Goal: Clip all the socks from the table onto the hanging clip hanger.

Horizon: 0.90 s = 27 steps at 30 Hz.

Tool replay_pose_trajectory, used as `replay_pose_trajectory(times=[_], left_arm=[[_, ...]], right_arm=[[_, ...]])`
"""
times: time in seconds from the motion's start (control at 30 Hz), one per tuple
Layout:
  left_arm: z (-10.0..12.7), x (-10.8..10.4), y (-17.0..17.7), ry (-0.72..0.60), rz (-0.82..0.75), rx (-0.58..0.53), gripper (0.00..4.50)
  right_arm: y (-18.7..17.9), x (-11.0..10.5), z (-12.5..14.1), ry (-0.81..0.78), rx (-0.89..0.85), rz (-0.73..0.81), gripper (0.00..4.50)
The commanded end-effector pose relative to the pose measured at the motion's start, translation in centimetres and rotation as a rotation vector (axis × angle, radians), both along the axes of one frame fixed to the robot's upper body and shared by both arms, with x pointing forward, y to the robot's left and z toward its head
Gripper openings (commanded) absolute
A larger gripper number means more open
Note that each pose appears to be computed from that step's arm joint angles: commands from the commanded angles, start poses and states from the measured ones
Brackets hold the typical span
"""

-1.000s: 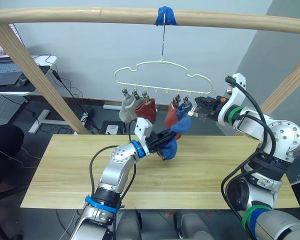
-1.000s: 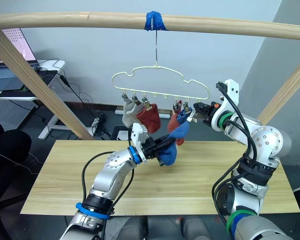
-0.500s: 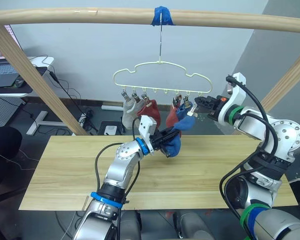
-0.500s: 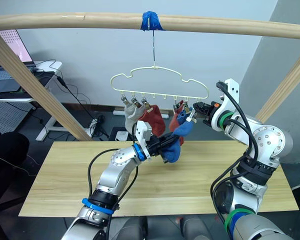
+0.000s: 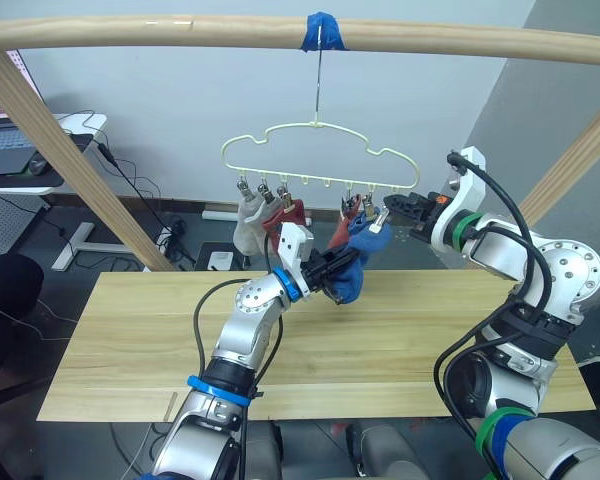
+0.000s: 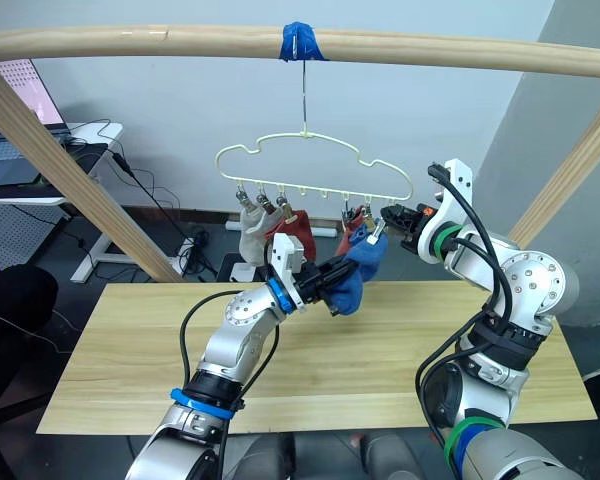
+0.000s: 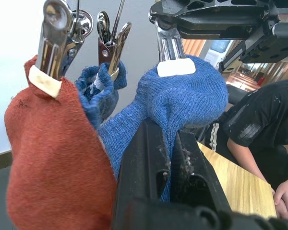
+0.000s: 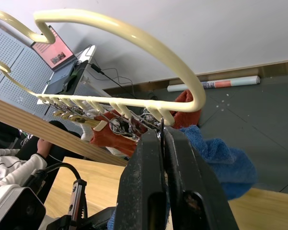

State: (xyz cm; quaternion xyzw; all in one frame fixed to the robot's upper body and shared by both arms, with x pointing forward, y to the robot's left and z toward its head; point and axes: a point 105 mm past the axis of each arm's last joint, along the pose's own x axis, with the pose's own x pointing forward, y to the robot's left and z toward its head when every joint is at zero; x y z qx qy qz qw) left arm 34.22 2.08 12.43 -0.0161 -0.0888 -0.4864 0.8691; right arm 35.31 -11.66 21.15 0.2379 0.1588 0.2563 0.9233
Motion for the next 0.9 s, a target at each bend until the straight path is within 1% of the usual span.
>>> replay_pose_trajectory(times=[0.03,0.1,0.13,0.17,0.23,0.27,0.33,0.37,0.4,0.47,0.53,0.57,0.67,0.77,0.83,0.9], left_arm=[[1.3,-0.3,-0.7,-0.053,-0.031,-0.014,0.0],[1.4,-0.5,-0.7,-0.052,-0.041,-0.013,0.0],[1.3,-0.5,-0.8,-0.044,-0.047,-0.012,0.0],[1.3,-0.6,-0.9,-0.04,-0.056,-0.007,0.0],[1.3,-0.7,-1.2,-0.034,-0.066,-0.008,0.0],[1.3,-0.8,-1.5,-0.027,-0.078,-0.01,0.0],[1.3,-1.0,-1.9,-0.014,-0.102,-0.013,0.0],[1.4,-1.1,-2.1,-0.009,-0.112,-0.014,0.0],[1.3,-1.3,-2.6,0.005,-0.138,-0.013,0.0],[0.9,-1.9,-3.5,0.039,-0.197,0.0,0.0],[0.4,-2.4,-4.7,0.081,-0.256,0.005,0.6],[0.3,-2.5,-5.0,0.103,-0.274,0.003,0.83],[0.1,-2.2,-4.7,0.146,-0.267,-0.005,1.78],[-0.1,-1.6,-4.2,0.163,-0.236,-0.015,2.67],[-1.8,-1.3,-3.0,0.216,-0.202,0.004,3.29],[-3.6,-1.0,-0.7,0.259,-0.148,0.038,3.93]], right_arm=[[0.8,-0.6,1.8,-0.079,0.015,0.036,0.75],[0.8,-0.6,1.6,-0.077,0.012,0.03,1.51],[0.8,-0.6,1.6,-0.077,0.012,0.029,1.97],[0.8,-0.6,1.6,-0.078,0.017,0.029,2.25],[0.9,-0.6,1.6,-0.081,0.025,0.031,3.05],[0.8,-0.7,1.6,-0.082,0.027,0.029,3.32],[0.5,-0.7,1.6,-0.085,0.026,0.021,4.09],[0.4,-0.7,1.6,-0.087,0.025,0.017,4.39],[-0.1,-0.7,1.6,-0.092,0.02,0.004,4.48],[-1.1,-0.8,1.6,-0.109,-0.006,-0.037,4.48],[-2.3,-1.1,1.6,-0.137,-0.027,-0.073,4.5],[-2.7,-1.4,1.6,-0.157,-0.046,-0.084,4.5],[-3.2,-2.4,0.6,-0.198,-0.157,-0.072,4.5],[-3.2,-2.6,-0.5,-0.208,-0.202,-0.065,4.5],[-3.8,-2.3,-2.4,-0.195,-0.205,-0.114,4.5],[-4.6,-2.5,-5.0,-0.196,-0.26,-0.159,4.5]])
